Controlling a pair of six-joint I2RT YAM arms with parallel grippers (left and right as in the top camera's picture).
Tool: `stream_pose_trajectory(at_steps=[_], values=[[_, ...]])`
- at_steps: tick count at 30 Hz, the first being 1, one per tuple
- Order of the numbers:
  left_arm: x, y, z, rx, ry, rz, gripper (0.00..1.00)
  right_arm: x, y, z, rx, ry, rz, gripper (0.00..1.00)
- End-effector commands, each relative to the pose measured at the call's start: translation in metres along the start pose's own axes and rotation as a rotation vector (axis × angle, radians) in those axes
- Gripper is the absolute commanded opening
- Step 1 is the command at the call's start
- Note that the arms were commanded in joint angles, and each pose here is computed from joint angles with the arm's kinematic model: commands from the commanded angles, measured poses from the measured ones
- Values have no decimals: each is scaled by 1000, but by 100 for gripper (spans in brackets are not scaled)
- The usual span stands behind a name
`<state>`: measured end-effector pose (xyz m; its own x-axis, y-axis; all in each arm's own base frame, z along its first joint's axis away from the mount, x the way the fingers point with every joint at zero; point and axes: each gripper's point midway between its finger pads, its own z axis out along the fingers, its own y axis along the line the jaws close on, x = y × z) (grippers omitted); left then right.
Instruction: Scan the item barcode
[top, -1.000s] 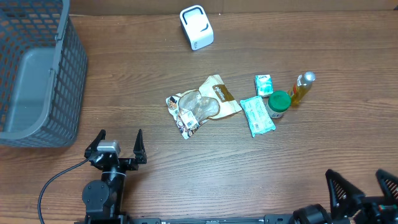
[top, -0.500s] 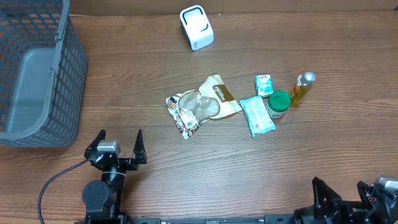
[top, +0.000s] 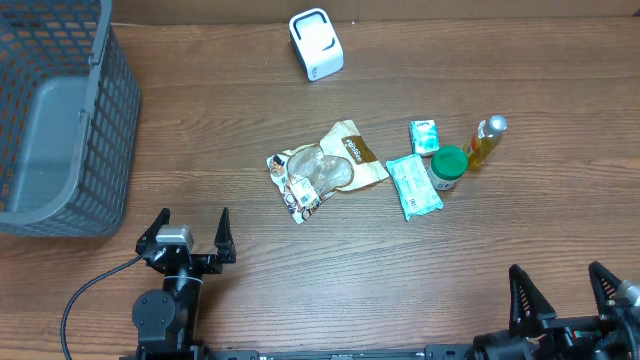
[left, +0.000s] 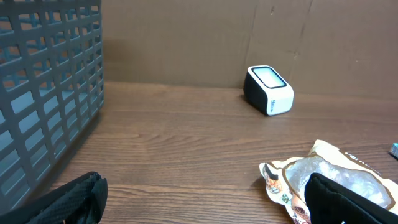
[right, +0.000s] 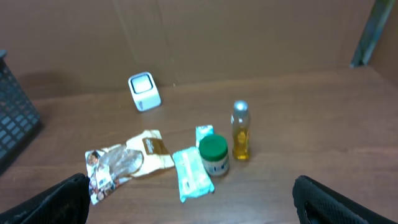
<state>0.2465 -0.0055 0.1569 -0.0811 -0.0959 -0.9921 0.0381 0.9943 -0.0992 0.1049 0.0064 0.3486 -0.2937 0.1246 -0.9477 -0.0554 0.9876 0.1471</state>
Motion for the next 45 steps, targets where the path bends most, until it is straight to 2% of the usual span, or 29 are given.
stream_pose_trajectory(at_steps=[1, 11, 18, 26, 32, 45], values=[[0, -3, 0, 15, -5, 24, 100, -3, 4, -3, -18, -28, -29, 100], [0, -3, 0, 15, -5, 24, 100, 25, 3, 16, -42, -109, -20, 100], [0, -3, 0, 15, -5, 24, 100, 44, 5, 64, -73, -177, -20, 100], [0, -3, 0, 15, -5, 24, 100, 40, 17, 118, -161, -354, -34, 100], [0, -3, 0, 15, -5, 24, 100, 49, 23, 139, -215, -460, -48, 100], [0, -3, 0, 15, -5, 24, 100, 87, 15, 165, -197, -415, -41, 100]])
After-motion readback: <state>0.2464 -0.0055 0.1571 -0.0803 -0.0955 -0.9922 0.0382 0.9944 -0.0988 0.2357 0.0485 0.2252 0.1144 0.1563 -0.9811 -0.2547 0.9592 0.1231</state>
